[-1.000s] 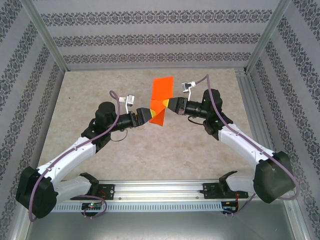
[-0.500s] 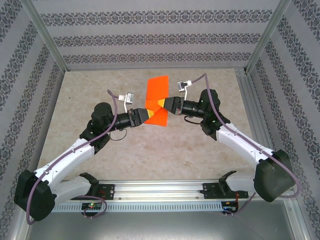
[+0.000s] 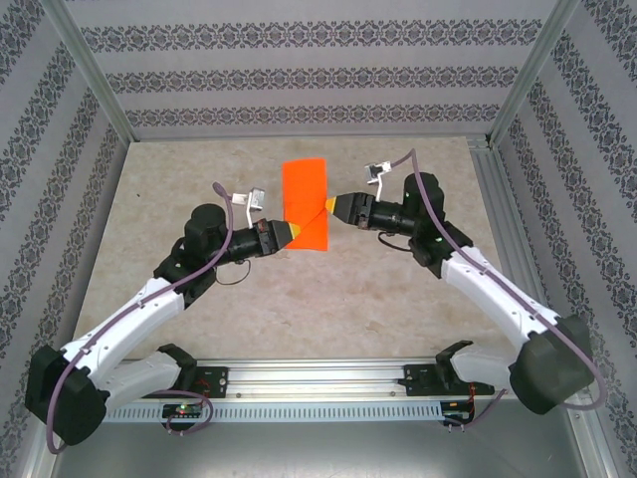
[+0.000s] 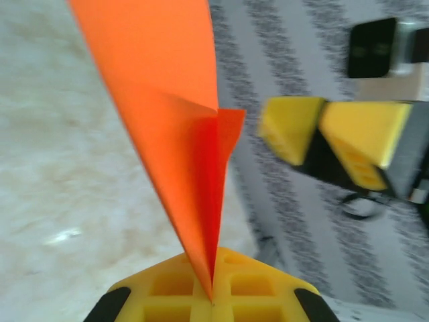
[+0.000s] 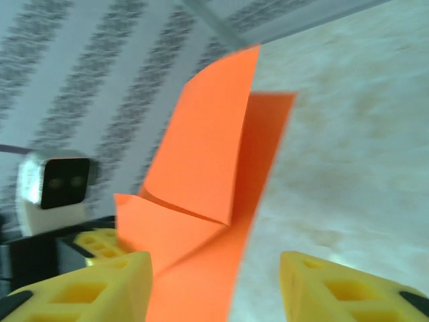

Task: Fold a paper plane with a square sheet of paper (fold left side to right side)
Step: Turn over the paper at the center of the table.

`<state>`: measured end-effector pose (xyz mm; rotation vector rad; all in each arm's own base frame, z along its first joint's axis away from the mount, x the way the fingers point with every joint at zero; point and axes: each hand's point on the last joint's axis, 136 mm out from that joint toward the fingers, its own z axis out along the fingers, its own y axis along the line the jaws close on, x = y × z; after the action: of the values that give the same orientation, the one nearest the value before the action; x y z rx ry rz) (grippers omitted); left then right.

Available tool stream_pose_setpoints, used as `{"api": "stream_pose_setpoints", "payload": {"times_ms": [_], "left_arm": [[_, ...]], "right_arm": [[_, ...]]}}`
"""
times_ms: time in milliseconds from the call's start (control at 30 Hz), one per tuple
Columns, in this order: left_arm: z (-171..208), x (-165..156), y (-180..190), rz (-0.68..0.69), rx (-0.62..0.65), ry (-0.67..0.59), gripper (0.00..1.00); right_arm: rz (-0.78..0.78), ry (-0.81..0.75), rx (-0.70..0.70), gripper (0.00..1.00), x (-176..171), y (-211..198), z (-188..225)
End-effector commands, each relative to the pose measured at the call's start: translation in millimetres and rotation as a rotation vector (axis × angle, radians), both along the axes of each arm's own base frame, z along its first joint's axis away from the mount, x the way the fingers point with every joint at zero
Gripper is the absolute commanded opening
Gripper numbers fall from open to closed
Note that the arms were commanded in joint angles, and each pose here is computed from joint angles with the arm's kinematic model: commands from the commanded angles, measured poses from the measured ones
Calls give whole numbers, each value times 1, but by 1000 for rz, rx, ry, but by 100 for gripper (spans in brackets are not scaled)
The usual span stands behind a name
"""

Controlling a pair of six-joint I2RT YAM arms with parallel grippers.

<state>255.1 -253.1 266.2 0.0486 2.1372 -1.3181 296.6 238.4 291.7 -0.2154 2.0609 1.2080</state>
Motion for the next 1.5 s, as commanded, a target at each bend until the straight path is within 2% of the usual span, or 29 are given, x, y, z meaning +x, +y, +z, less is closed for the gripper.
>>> {"api": "stream_pose_setpoints", "payload": {"times_ms": [0,67,133,200,233,367,467,567,733,833,900,933,1133,1300,1467], "left_arm": [[-46,-2,43,149,399,21,0],[-59,-4,57,198,568,26,0],[-66,-6,69,239,739,23,0],[-72,-6,76,267,919,23,0],[-75,-7,78,272,998,28,0],[-88,-5,70,264,1328,43,0],[-102,-3,53,254,1530,66,0],[-123,-2,31,214,1657,108,0],[-174,-8,1,83,1766,229,0],[-187,-9,-7,50,1837,252,3],[-193,-9,-16,20,1827,261,10],[-197,-10,-23,-5,1799,266,17],[-193,-20,-67,-139,1481,271,45],[-155,-21,-87,-190,1148,242,53],[-130,-3,-53,-104,916,265,60]], "right_arm": [[-151,25,-338,59,-5,-59,-45],[-240,46,-382,65,-5,-85,-55],[-337,62,-409,76,-5,-111,-63],[-430,57,-424,96,-7,-135,-67],[-463,56,-426,98,-8,-144,-70],[-572,64,-392,98,-14,-170,-77],[-614,83,-374,98,-18,-181,-85],[-635,126,-383,98,-21,-189,-94],[-667,187,-426,98,-26,-202,-106],[-671,200,-430,98,-27,-203,-109],[-667,218,-428,98,-28,-203,-115],[-662,229,-428,98,-28,-202,-118],[-612,294,-413,98,-25,-194,-135],[-497,336,-269,98,-17,-162,-147],[-330,351,-223,96,-11,-104,-158]]}}
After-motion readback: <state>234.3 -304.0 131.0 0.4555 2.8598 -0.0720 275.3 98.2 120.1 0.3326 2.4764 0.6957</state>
